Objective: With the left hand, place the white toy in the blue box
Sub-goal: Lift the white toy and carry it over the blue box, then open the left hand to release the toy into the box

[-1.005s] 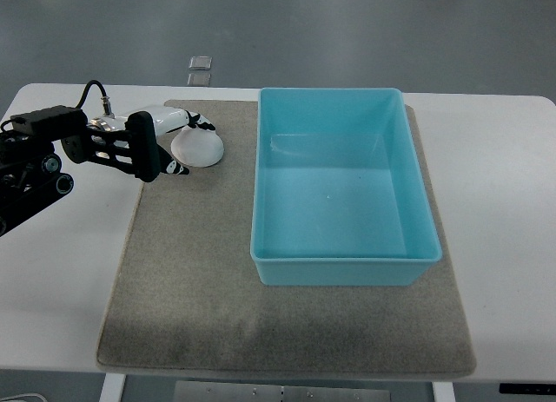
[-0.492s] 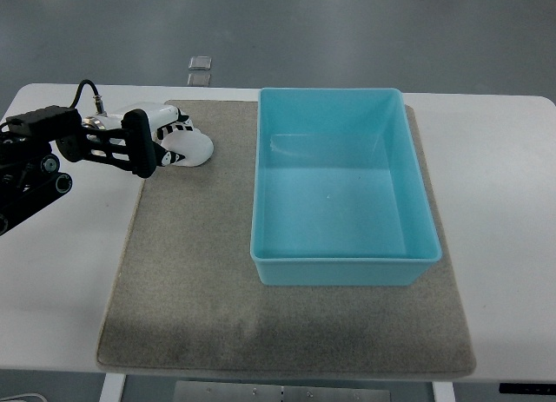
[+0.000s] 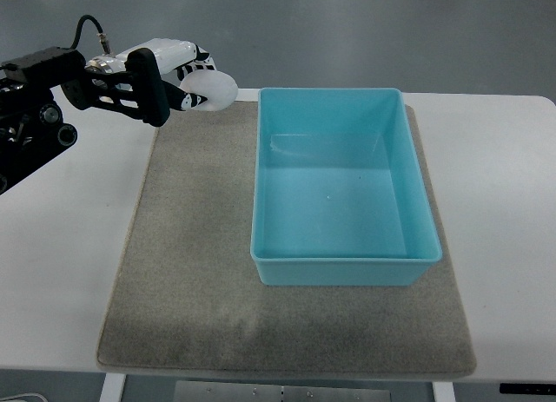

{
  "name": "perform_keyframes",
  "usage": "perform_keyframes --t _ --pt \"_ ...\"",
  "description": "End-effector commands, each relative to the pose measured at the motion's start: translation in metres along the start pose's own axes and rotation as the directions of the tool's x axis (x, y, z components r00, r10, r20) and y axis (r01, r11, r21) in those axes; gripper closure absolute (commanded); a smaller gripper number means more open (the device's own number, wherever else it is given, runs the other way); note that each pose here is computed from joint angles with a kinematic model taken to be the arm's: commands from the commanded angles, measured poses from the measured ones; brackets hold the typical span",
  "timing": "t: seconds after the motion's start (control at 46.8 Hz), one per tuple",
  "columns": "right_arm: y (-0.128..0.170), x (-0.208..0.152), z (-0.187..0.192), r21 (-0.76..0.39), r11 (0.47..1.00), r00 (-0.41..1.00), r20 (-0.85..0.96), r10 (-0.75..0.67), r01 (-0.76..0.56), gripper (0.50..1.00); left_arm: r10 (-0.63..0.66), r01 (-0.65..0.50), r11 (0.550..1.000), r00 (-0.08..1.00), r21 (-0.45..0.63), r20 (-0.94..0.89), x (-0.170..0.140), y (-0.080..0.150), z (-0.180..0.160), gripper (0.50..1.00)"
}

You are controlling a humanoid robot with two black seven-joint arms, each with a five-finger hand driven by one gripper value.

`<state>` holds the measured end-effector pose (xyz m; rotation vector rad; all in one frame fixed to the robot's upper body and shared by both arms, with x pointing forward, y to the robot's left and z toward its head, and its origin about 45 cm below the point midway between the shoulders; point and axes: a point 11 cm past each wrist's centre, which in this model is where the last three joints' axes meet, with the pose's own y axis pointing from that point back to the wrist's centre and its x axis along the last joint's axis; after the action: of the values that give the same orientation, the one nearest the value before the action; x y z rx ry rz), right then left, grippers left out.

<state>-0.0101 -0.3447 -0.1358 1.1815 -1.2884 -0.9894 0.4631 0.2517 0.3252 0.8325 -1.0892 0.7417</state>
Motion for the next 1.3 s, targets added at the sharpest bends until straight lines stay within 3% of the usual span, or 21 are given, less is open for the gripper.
perform_keyframes --t 0.0,0.257,0.449,0.663,0.855,0.876,0.919,0.941,0.962,1.112,1.283 --pt "0.0 0.0 0.0 -0.001 1.0 1.0 0.001 0.0 0.0 0.564 -0.002 0.002 0.998 1.0 -0.07 -0.007 -0.002 -0.011 0.028 1.0" --pt "0.0 0.0 0.0 0.001 1.0 1.0 0.001 0.0 0.0 0.564 -0.068 0.06 0.96 0.998 -0.272 -0.018 -0.024 -0.027 0.108 1.0" --pt "0.0 0.0 0.0 0.001 1.0 1.0 -0.001 0.0 0.0 0.564 -0.144 0.133 0.925 0.99 -0.357 -0.005 -0.054 -0.037 0.149 1.0" --pt "0.0 0.0 0.0 0.001 1.0 1.0 0.001 0.0 0.0 0.564 -0.237 0.244 0.9 0.969 -0.361 0.064 -0.092 -0.035 0.155 1.0" --pt "0.0 0.0 0.0 0.001 1.0 1.0 -0.001 0.0 0.0 0.564 -0.272 0.282 0.893 0.959 -0.352 0.077 -0.108 -0.033 0.152 1.0" --pt "0.0 0.0 0.0 0.001 1.0 1.0 0.001 0.0 0.0 0.564 -0.274 0.283 0.893 0.959 -0.35 0.076 -0.109 -0.033 0.151 0.98" --pt "0.0 0.0 0.0 0.001 1.0 1.0 0.001 0.0 0.0 0.564 -0.272 0.28 0.894 0.96 -0.35 0.073 -0.11 -0.033 0.151 0.683" --pt "0.0 0.0 0.0 -0.001 1.0 1.0 0.001 0.0 0.0 0.564 -0.271 0.279 0.894 0.96 -0.35 0.072 -0.11 -0.032 0.151 0.573" --pt "0.0 0.0 0.0 0.001 1.0 1.0 0.001 0.0 0.0 0.564 -0.27 0.278 0.895 0.96 -0.35 0.071 -0.11 -0.032 0.151 0.542" --pt "0.0 0.0 0.0 0.001 1.0 1.0 0.001 0.0 0.0 0.564 -0.269 0.269 0.897 0.962 -0.35 0.049 -0.108 -0.032 0.149 0.508" --pt "0.0 0.0 0.0 0.001 1.0 1.0 -0.001 0.0 0.0 0.564 -0.254 0.241 0.906 0.967 -0.347 0.009 -0.099 -0.033 0.146 0.508"
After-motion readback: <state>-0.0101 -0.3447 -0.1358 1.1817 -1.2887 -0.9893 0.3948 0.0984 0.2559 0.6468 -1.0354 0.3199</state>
